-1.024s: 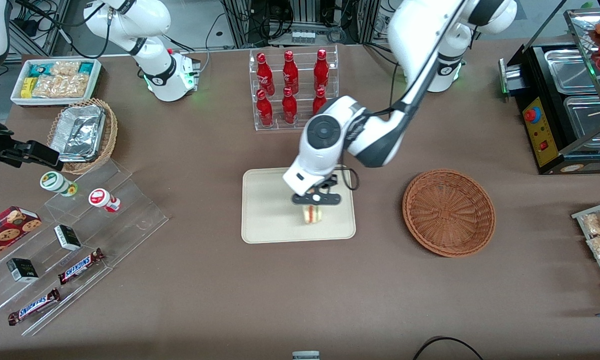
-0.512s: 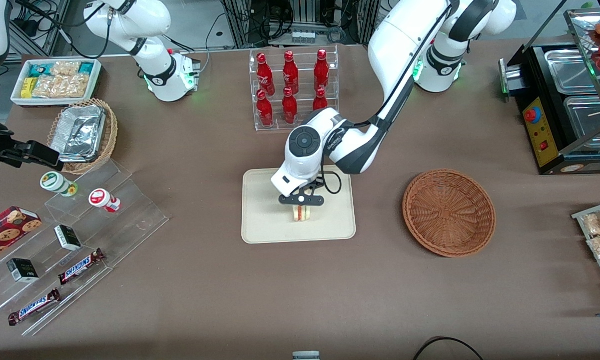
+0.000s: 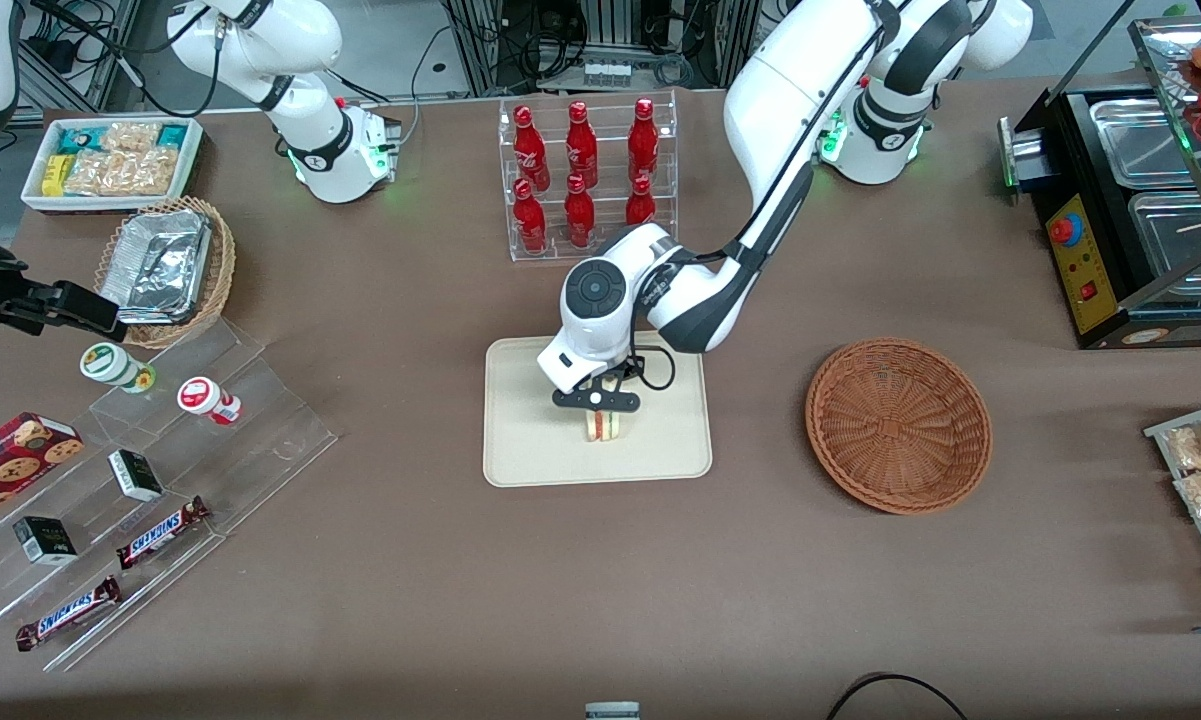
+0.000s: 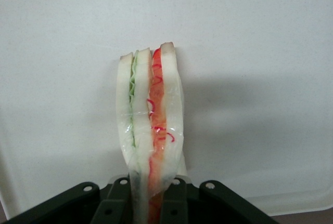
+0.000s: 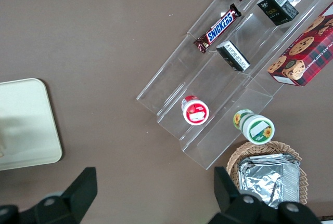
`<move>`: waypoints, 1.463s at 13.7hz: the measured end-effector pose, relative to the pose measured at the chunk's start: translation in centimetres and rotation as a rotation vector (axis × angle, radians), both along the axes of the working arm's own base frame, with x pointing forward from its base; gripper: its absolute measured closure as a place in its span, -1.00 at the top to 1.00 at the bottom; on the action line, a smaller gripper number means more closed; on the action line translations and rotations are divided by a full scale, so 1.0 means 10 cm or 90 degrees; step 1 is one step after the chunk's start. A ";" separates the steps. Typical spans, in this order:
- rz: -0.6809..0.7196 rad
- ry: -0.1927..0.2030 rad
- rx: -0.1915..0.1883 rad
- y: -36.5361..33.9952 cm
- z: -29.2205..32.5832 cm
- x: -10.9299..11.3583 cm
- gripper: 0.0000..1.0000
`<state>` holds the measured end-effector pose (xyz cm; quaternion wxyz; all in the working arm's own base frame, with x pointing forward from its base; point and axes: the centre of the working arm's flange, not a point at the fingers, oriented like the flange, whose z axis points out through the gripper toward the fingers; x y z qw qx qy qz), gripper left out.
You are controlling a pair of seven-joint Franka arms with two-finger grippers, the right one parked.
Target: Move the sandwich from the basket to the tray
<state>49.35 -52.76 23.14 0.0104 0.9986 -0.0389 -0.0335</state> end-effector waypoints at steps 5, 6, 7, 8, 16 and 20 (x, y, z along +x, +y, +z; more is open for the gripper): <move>0.001 0.001 0.002 0.01 -0.03 0.01 -0.14; 0.002 0.000 0.002 0.01 -0.02 0.02 0.04; 0.002 -0.002 0.000 0.01 0.00 0.03 0.25; 0.003 -0.006 -0.003 0.00 0.03 0.05 0.43; 0.072 -0.039 -0.009 0.22 1.09 0.29 1.00; 0.137 -0.043 0.004 0.99 2.08 0.49 1.00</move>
